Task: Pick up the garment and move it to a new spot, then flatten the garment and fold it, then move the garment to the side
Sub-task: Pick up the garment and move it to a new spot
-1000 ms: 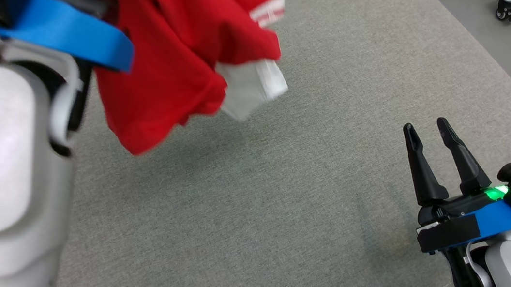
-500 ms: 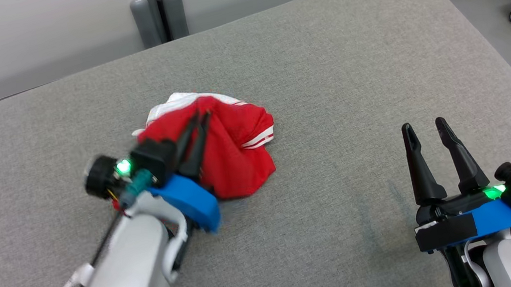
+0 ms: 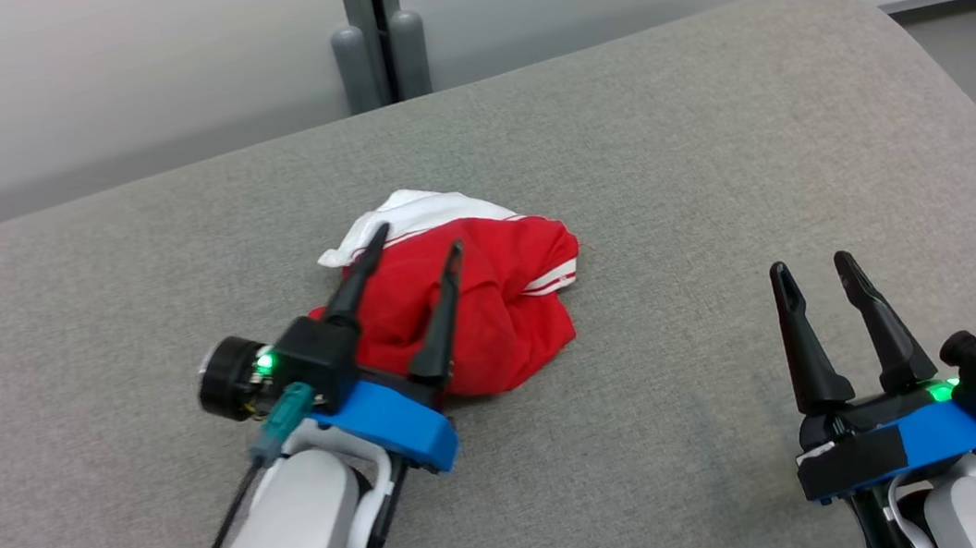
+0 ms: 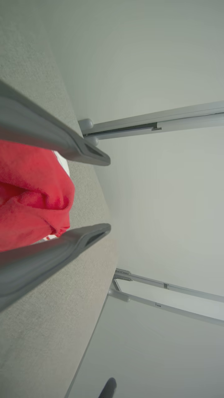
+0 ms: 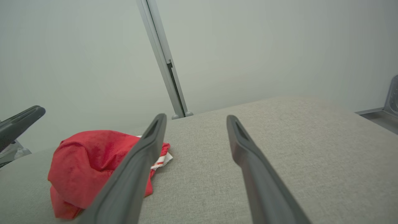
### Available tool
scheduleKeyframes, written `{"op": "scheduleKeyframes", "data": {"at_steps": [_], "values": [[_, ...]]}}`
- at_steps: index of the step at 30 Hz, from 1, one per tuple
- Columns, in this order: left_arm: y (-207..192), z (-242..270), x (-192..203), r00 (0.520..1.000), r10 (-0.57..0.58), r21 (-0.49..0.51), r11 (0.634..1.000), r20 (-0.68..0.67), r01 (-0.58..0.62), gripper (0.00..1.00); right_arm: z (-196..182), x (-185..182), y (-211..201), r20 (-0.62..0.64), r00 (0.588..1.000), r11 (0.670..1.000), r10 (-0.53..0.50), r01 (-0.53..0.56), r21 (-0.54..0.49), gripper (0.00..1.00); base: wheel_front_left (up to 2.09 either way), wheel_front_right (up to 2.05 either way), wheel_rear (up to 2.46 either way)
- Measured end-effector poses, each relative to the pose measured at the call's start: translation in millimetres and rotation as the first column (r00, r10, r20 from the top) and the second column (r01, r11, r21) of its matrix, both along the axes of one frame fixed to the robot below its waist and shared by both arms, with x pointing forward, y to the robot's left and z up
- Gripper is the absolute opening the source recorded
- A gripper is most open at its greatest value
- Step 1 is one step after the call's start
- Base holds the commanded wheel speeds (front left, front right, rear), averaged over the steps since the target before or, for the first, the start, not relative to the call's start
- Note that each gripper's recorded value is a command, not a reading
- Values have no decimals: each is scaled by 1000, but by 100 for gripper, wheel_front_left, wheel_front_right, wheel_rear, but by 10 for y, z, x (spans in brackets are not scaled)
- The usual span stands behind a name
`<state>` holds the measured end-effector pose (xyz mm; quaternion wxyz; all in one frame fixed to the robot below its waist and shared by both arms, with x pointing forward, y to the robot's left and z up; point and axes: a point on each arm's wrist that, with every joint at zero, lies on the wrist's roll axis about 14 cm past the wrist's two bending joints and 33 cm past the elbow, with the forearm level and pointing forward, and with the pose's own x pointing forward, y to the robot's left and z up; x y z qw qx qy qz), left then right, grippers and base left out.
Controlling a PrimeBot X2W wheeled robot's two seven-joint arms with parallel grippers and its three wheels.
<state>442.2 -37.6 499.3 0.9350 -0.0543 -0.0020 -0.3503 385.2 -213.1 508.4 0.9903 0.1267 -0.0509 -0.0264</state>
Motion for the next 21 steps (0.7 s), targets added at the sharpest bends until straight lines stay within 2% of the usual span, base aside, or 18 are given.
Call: {"op": "scheduleKeyframes", "data": {"at_steps": [3, 7, 14, 21], "values": [[266, 245, 72, 993, 98, -40, 995, 63, -95, 100, 11, 2, 58, 4, 1000, 1000, 17, -17, 2, 100, 0, 0, 0], [711, 386, 91, 966, 239, -66, 970, 103, -233, 100, 27, 12, 137, 10, 999, 999, 40, -40, -2, 100, 0, 0, 0], [1430, 433, -33, 890, 439, -71, 899, 124, -433, 100, 16, 31, 251, 8, 997, 997, 73, -73, -4, 100, 0, 0, 0], [1980, 287, -284, 811, 576, -35, 817, 102, -575, 100, -19, 41, 360, -1, 995, 995, 104, -104, -2, 100, 0, 0, 0]]}}
